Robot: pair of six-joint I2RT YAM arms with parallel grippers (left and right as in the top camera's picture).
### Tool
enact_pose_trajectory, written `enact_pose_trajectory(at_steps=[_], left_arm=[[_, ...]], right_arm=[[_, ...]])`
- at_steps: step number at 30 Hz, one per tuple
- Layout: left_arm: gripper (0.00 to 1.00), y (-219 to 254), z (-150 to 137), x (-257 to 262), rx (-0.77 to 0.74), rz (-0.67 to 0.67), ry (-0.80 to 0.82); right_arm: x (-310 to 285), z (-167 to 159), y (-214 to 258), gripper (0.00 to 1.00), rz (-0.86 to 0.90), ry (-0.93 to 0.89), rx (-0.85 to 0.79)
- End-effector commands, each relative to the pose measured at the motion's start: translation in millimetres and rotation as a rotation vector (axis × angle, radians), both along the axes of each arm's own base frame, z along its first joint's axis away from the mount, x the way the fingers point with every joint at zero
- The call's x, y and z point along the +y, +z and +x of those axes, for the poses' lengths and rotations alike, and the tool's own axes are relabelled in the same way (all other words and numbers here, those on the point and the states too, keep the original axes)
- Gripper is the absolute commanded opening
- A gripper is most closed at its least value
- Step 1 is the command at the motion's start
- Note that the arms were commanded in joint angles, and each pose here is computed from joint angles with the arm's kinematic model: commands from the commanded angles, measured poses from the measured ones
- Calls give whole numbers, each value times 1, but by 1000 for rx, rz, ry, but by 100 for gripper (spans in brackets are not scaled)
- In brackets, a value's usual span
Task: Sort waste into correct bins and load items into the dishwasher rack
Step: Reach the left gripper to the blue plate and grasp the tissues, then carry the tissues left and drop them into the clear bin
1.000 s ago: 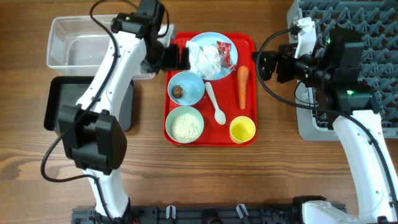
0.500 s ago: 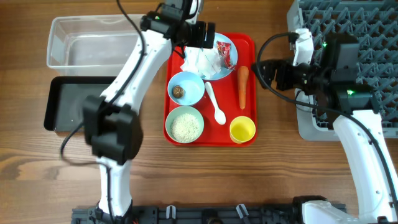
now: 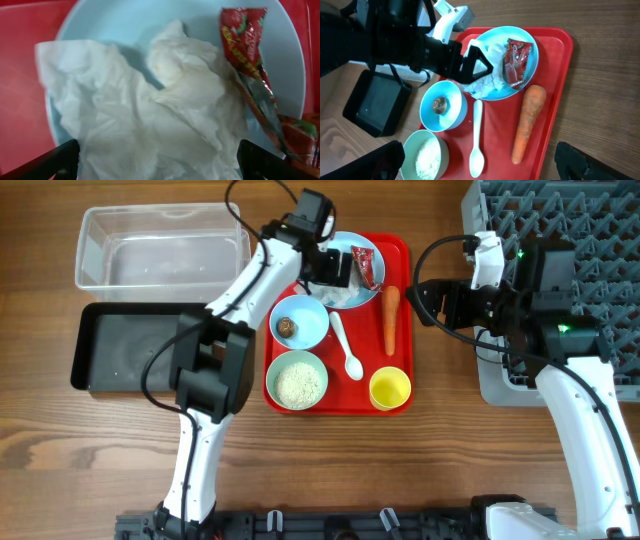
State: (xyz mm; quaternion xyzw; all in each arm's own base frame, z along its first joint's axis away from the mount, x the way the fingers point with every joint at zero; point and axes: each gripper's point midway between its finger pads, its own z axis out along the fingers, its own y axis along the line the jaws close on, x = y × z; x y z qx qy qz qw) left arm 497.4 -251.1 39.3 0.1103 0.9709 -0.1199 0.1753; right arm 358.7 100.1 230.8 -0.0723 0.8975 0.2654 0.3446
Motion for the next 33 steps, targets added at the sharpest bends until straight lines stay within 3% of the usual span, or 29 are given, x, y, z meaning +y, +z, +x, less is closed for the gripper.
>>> enact_pose_trajectory(at_steps=[1, 14, 18, 23, 26, 29, 33], left_arm=[[98, -11, -2, -7, -6, 44, -6], [90, -34, 3, 6, -20, 144, -10], [75, -48, 2, 2, -14, 154, -33], [28, -51, 2, 1, -15, 154, -34], [11, -47, 3, 1, -21, 151, -34], [4, -30, 6, -1, -49, 137, -31], [4, 11, 13, -4, -118, 103, -24]], right_arm=[[-4, 6, 5, 100, -6, -27, -6], [-8, 8, 3, 100, -23, -43, -7], [-8, 7, 3, 100, -23, -43, -6], [-14, 10, 1, 100, -54, -74, -7], [-16, 11, 1, 100, -59, -80, -8], [-16, 11, 1, 99, -60, -80, -9], [-16, 11, 1, 100, -60, -81, -12]])
